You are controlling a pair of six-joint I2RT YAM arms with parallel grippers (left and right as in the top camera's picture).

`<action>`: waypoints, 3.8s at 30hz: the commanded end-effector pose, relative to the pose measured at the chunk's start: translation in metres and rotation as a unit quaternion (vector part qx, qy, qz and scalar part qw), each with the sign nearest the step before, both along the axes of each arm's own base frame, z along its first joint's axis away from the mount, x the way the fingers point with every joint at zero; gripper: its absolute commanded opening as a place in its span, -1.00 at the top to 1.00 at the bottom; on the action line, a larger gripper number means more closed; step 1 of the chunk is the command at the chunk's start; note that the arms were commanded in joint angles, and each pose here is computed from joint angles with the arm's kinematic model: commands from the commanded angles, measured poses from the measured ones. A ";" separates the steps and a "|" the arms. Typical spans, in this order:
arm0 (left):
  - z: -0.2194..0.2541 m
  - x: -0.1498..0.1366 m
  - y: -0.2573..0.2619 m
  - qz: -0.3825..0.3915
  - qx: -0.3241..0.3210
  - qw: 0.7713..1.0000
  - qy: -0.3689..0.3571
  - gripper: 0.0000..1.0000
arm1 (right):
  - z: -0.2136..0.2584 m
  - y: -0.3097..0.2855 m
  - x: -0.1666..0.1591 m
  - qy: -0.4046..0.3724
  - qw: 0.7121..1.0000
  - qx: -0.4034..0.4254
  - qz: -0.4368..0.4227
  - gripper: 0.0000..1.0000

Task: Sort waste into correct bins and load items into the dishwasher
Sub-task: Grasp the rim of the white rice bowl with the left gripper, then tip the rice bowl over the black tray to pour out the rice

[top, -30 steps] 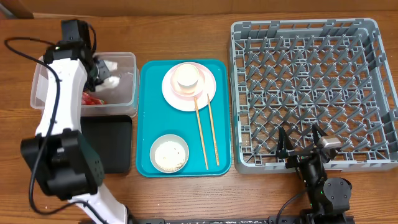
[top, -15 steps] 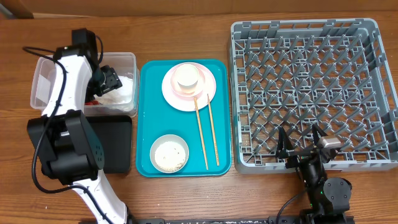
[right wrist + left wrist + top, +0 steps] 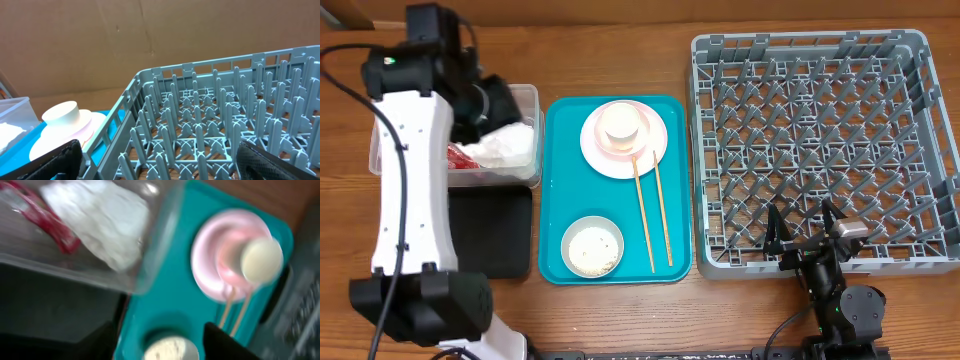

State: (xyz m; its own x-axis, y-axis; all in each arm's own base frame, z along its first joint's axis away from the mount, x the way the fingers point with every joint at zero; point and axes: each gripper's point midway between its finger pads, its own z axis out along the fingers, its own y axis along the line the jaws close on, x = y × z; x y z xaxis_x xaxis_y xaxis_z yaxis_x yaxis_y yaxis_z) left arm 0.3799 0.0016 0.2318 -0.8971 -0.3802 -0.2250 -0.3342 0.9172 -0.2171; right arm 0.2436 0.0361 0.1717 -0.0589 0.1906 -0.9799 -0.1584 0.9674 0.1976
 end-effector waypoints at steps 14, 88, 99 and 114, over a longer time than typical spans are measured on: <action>-0.085 -0.114 -0.177 -0.261 0.071 0.951 0.151 0.04 | -0.001 0.000 0.000 -0.003 1.000 0.002 0.000 -1.00; -0.111 -0.102 -0.163 -0.190 0.110 0.971 0.091 0.92 | -0.001 0.000 0.000 -0.003 1.000 0.002 0.000 -1.00; -0.053 -0.080 -0.079 -0.092 -0.002 0.995 0.043 0.92 | -0.001 0.000 0.000 -0.003 1.000 0.002 0.000 -1.00; -0.059 -0.066 0.007 -0.008 -0.165 0.986 -0.013 0.91 | -0.001 0.000 0.000 -0.003 1.000 0.002 0.000 -1.00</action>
State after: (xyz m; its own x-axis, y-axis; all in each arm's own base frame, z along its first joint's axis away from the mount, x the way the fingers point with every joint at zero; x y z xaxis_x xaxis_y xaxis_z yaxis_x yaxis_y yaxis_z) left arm 0.3143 0.0121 0.1656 -0.8862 -0.4531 -0.0970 -0.3855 0.8370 -0.3883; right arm 0.2436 0.0362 0.1717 -0.0586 0.1906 -0.9799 -0.1588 0.9673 0.1976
